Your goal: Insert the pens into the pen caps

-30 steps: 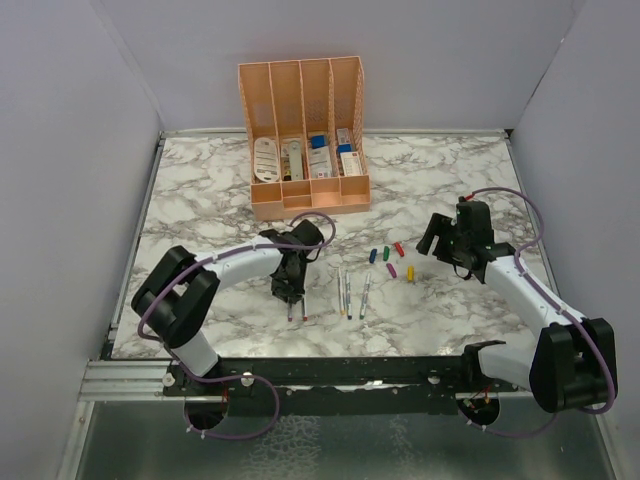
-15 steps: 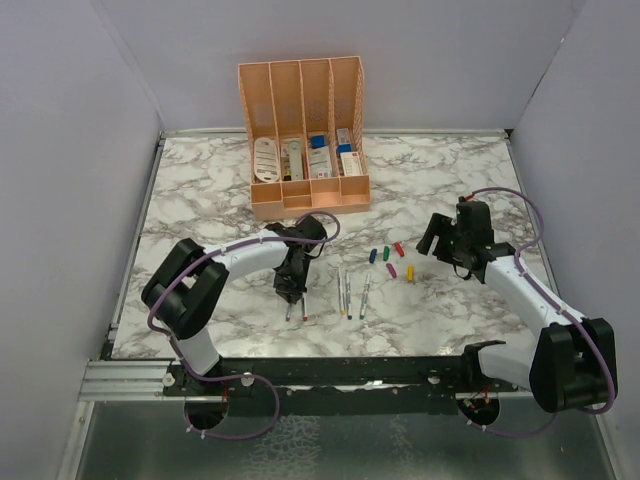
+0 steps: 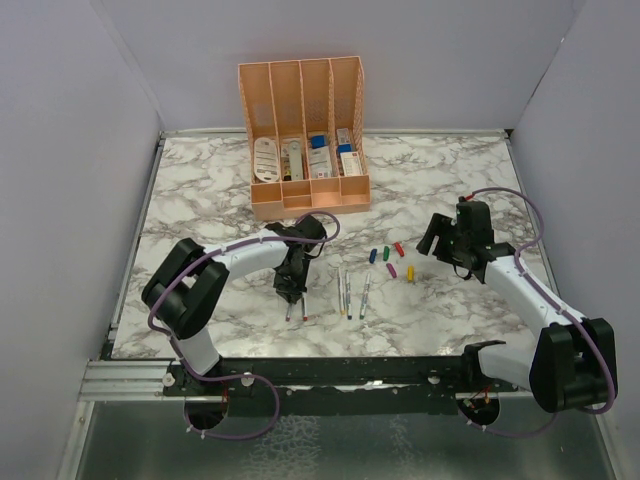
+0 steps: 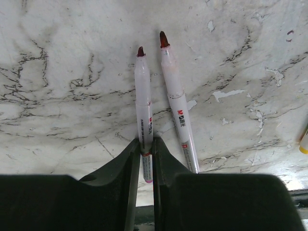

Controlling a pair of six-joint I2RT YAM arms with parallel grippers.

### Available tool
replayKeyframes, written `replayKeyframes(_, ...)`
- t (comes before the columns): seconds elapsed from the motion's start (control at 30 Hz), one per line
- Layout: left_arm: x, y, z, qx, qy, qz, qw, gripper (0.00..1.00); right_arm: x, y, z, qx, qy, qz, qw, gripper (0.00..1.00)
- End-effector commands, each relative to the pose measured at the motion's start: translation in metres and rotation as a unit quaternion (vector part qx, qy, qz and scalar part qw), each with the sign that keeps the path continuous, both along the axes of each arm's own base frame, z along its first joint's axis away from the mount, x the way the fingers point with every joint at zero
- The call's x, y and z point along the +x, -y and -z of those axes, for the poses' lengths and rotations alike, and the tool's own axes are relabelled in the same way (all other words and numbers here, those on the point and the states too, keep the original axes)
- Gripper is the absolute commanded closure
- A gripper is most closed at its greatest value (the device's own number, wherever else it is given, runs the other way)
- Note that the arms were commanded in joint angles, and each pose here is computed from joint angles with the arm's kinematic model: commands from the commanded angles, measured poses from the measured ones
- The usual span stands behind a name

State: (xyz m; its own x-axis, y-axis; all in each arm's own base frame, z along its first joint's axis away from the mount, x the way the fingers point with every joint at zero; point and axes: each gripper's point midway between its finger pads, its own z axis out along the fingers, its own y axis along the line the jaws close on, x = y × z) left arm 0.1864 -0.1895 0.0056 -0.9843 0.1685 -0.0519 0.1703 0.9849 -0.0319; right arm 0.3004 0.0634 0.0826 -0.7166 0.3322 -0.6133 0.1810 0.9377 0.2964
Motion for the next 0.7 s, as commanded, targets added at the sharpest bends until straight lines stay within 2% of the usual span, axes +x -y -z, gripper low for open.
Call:
replayKeyframes(0.0,-0.026,-0.035,0.068,0.073,-0.037,0.0,0.997,1.0,0.002,-0.01,-0.002,0.023,0.007,-0.017,1.0,0.31)
replayKeyframes(0.07,-0.023,-0.036,0.066,0.073,-0.029,0.001,0.997,1.0,0.002,-0.014,0.001,0.03,0.003,-0.024,0.999,0.41)
replayKeyframes(0.2,-0.015,-0.037,0.056,0.072,-0.001,-0.001,0.997,1.0,0.0,-0.021,0.009,0.042,-0.01,-0.042,0.998,0.52)
replayKeyframes(0.23,-0.013,-0.037,0.053,0.07,0.006,-0.003,0.998,1.0,-0.001,-0.022,0.011,0.042,-0.013,-0.045,0.998,0.62)
replayKeyframes(0.27,-0.011,-0.036,0.05,0.067,0.013,-0.005,0.998,1.0,-0.001,-0.021,0.012,0.041,-0.014,-0.045,0.998,0.76)
replayKeyframes(0.3,-0.009,-0.035,0.047,0.064,0.019,-0.006,0.998,1.0,-0.001,-0.021,0.013,0.041,-0.017,-0.045,0.998,0.82)
replayKeyframes(0.5,-0.003,-0.034,0.033,0.056,0.037,-0.016,0.998,1.0,-0.003,-0.02,0.018,0.027,-0.027,-0.064,0.997,0.8)
replayKeyframes(0.67,0.013,-0.032,0.006,0.043,0.09,-0.027,0.995,1.0,-0.008,-0.028,0.02,0.029,-0.032,-0.081,0.996,0.71)
